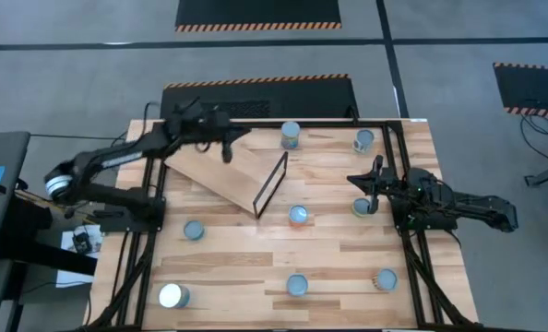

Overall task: Pick and place cans onto a shelf
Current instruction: Put the top canned cherries on the shelf

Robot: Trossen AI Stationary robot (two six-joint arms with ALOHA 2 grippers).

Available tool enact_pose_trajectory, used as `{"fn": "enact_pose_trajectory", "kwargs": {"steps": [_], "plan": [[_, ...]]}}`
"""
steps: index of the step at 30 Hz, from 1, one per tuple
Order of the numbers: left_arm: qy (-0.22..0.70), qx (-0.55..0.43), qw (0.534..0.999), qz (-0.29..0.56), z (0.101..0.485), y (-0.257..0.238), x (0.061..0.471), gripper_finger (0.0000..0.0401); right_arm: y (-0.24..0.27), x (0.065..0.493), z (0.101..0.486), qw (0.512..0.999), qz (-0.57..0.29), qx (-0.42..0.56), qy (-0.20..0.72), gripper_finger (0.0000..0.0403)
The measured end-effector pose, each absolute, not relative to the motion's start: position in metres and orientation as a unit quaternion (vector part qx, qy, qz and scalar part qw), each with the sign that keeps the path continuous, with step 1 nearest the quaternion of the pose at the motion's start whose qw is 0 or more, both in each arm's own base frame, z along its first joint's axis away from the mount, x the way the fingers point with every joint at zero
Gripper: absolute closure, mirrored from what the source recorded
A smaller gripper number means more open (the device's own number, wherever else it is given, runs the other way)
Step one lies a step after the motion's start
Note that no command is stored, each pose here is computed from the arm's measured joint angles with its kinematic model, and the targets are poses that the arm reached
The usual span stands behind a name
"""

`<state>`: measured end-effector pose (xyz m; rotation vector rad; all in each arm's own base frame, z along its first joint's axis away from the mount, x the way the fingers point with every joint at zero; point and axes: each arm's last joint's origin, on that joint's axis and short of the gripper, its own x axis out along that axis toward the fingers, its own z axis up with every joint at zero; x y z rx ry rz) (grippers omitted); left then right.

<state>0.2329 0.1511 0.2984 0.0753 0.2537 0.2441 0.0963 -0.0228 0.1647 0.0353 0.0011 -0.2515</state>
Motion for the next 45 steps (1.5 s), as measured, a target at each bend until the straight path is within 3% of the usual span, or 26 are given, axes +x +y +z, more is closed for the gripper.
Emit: {"fn": "enact_pose_trajectory", "kwargs": {"steps": [10,18,32,45], "plan": [[0.242,-0.046,0.964,0.099,0.274,0.217,0.290,0.0401,-0.023,0.096,0.165,0.992,-0.125,0.018,0.000,0.0386],[0.291,-0.145,0.934,0.150,0.257,0.260,0.316,0.0395,-0.023,0.096,0.165,0.992,-0.125,0.018,0.000,0.0386],[0.330,-0.186,0.909,0.173,0.220,0.292,0.352,0.0278,-0.023,0.096,0.165,0.992,-0.125,0.018,0.000,0.0386],[0.314,-0.183,0.917,0.166,0.216,0.290,0.362,0.0253,-0.023,0.096,0.165,0.992,-0.125,0.018,0.000,0.0386]]}}
